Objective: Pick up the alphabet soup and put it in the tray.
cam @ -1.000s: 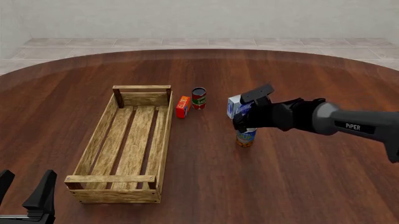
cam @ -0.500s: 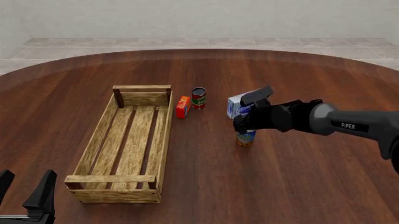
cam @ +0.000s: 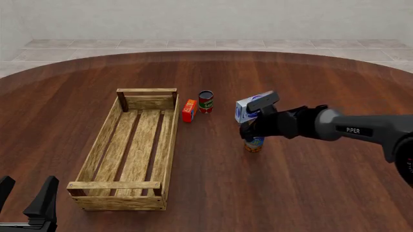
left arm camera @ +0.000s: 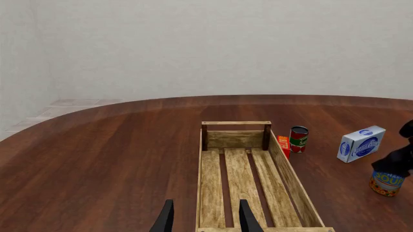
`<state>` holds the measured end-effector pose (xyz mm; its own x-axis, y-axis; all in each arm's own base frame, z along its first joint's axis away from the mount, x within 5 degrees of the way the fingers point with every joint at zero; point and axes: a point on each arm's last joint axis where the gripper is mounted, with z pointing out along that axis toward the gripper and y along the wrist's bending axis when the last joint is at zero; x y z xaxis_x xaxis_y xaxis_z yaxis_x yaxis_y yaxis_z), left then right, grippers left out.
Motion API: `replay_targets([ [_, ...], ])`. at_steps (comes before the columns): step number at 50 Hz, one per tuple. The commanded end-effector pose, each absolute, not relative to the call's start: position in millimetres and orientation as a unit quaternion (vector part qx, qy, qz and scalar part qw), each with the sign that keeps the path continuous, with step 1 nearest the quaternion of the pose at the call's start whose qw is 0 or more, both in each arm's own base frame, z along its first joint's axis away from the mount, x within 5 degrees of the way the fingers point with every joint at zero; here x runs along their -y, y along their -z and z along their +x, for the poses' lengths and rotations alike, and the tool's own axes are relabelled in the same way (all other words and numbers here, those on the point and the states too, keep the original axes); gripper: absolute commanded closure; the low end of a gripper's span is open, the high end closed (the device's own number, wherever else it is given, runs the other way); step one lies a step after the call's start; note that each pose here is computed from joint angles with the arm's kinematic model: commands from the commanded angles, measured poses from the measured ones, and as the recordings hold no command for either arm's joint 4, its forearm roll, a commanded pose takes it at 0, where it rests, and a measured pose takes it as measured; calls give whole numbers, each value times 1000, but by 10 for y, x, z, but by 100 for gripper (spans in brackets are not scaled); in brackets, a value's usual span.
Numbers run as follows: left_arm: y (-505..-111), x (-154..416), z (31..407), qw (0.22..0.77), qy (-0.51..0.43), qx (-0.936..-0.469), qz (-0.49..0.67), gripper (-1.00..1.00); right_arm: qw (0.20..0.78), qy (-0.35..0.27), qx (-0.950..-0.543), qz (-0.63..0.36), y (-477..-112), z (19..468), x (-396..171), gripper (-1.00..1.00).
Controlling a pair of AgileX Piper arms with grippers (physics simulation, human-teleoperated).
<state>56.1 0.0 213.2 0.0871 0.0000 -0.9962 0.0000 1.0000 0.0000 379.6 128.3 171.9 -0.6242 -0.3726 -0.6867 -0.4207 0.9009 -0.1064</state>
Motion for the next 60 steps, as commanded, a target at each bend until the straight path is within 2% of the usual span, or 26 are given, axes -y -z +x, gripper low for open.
replay_targets([
  [1,-2132,0,561,737,0,-676,0,-100,368,-33,-903,-221,-1654,3812,-1298,-100],
  [53,-2132,0,561,737,0,-676,0,-100,357,-28,-908,-217,-1518,3832,-1243,-100],
  [54,-2132,0,561,737,0,-676,0,-100,360,-17,-904,-228,-1508,3852,-1169,100],
  [60,-2132,0,561,737,0,-676,0,-100,364,-20,-904,-222,-1558,3840,-1165,100],
])
